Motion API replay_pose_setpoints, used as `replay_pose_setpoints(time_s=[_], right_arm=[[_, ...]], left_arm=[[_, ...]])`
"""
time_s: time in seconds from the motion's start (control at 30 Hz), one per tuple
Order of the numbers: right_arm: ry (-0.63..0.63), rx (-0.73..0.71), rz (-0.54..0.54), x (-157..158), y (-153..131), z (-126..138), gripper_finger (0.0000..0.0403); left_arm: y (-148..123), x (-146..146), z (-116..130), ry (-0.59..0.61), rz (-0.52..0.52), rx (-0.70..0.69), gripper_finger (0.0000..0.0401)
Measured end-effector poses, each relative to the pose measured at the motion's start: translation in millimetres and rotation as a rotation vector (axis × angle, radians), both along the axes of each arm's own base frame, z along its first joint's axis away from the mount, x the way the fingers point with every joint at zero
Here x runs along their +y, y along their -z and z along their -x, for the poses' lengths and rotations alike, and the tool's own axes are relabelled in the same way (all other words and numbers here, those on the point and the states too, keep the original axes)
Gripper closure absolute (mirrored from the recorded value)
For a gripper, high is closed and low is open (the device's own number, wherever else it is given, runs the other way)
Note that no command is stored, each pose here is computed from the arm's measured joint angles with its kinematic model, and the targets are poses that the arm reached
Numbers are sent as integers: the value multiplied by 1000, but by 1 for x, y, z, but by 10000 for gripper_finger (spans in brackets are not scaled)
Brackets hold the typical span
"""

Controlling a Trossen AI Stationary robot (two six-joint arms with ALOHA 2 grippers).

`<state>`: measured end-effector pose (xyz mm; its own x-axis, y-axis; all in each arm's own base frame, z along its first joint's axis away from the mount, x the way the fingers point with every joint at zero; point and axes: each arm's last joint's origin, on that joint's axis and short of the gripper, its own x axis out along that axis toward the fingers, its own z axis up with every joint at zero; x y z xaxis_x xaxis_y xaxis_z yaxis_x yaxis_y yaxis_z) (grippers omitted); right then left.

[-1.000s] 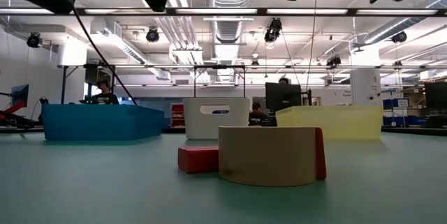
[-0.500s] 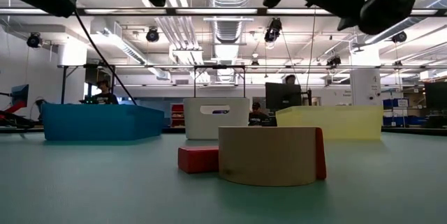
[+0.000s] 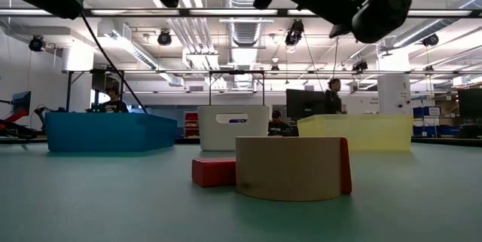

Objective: Sort & place blocks by color
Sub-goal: Put the top left orange block into the white bin

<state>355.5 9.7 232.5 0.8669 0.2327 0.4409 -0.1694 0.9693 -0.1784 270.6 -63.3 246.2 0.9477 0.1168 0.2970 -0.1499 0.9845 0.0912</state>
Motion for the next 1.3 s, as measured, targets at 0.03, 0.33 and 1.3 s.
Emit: replay_pose_setpoints(time_s=[0.03,0.33,1.3], right_arm=[[-11,-2,4,0,0,-2,184],[-38,-9,22,1,-10,-15,207],[1,339,-56,-12,-39,-14,283]], left_arm=[[0,0,0,0,0,0,274],[0,0,0,-2,1,1,274],[-3,6,18,-38,-54,243,172]])
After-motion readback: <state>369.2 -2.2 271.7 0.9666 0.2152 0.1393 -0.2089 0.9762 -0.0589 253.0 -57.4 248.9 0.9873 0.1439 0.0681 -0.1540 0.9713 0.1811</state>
